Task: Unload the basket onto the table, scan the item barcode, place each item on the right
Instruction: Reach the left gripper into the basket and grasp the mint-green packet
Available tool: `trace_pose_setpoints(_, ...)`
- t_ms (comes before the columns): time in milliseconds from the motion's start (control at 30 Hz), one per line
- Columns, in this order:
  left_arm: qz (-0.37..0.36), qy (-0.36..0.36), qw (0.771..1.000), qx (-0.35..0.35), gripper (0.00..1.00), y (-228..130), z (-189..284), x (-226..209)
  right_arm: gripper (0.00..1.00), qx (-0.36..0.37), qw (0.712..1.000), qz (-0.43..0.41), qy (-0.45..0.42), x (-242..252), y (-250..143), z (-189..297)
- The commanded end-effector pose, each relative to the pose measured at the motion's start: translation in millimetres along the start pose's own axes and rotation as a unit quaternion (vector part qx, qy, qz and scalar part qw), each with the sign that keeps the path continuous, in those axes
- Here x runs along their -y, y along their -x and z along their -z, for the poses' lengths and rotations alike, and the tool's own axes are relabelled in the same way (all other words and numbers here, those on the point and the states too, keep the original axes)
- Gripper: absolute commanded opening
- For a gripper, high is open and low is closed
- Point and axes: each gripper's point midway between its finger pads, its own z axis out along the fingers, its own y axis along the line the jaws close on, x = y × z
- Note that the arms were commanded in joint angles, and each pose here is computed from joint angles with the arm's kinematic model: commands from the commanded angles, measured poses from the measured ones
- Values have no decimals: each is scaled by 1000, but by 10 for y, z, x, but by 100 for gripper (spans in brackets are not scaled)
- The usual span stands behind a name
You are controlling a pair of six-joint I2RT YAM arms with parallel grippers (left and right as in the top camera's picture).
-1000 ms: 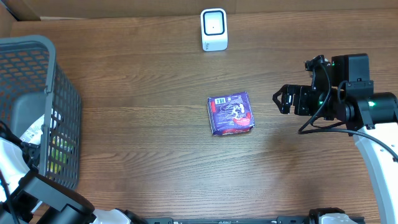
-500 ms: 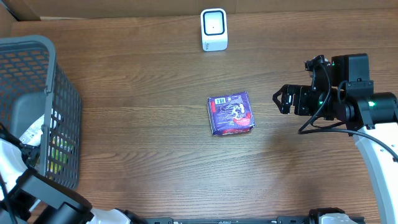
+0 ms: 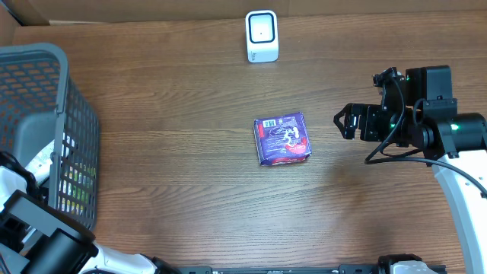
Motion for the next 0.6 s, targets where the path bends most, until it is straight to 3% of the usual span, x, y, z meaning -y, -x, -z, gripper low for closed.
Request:
trace_pose_setpoints(0, -9, 27, 999, -19, 57, -88, -164, -31, 100, 4, 1000, 7, 0, -14, 31, 5)
trace_pose_setpoints(67, -11, 28, 999, -23, 47, -103, -188, -24, 100, 4, 1000, 7, 0, -14, 31, 5)
trace_pose_setpoints(133, -11, 28, 999, -22, 9, -101, -187, -25, 100, 4, 1000, 7, 0, -14, 31, 5)
trace_pose_setpoints(167, -11, 28, 999, -23, 4, -102, -187, -24, 100, 4, 1000, 7, 0, -14, 31, 5)
trace_pose_setpoints(400, -15, 19, 999, -27, 4, -63, -96, 13, 100, 4, 1000, 7, 0, -14, 31, 5)
trace_pose_setpoints(567, -26, -16, 999, -10, 4, 223, 367, 192, 100, 4, 1000, 7, 0, -14, 31, 5)
